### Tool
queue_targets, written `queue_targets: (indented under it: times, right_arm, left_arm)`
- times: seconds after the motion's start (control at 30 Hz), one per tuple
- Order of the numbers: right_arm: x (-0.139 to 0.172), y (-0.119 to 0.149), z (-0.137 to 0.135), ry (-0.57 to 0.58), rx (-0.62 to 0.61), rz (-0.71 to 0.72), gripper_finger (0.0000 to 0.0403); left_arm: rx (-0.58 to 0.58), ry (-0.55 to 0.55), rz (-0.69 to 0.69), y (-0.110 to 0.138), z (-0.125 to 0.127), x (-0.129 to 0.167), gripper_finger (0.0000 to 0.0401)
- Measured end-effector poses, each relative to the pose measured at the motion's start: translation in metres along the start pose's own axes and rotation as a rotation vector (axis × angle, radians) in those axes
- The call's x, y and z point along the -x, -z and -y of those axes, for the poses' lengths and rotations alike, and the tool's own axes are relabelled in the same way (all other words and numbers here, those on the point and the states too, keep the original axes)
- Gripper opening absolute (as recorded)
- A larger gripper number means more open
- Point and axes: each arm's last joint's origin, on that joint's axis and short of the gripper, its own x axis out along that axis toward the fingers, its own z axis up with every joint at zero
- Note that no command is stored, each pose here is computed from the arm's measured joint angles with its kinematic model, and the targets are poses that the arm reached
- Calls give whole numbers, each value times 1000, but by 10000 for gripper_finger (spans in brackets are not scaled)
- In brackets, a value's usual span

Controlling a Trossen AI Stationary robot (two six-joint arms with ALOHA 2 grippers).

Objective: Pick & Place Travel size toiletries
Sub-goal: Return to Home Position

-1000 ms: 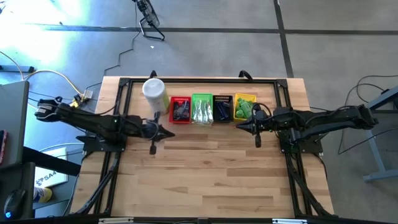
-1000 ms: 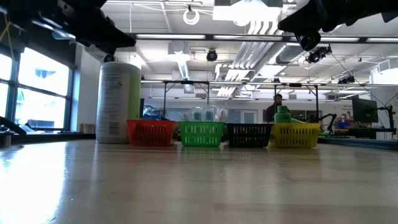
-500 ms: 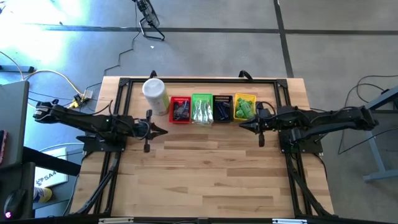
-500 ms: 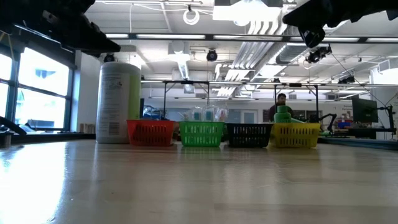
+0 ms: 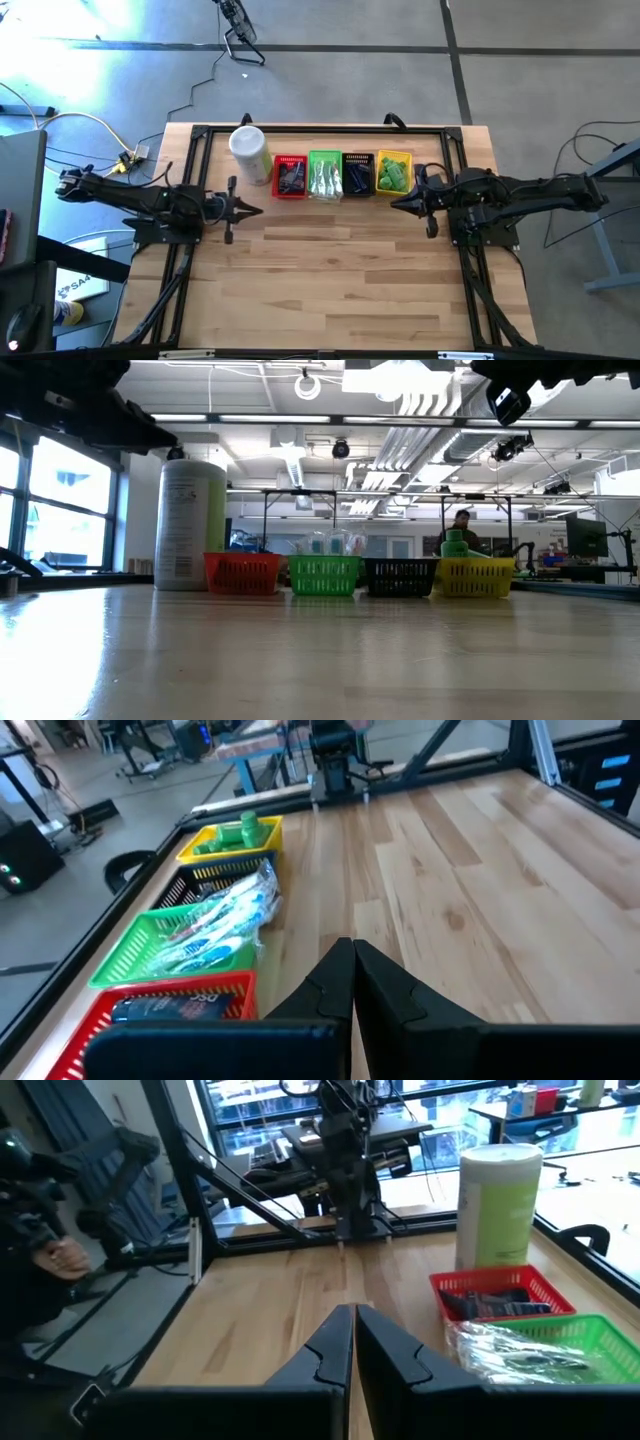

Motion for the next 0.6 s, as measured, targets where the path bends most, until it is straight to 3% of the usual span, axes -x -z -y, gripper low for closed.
queue_targets:
  times: [0.6]
  right_arm:
    - [1,0,0,8,0,-3,9]
  left_arm:
    - [25,-13,106,26,-2,24,3]
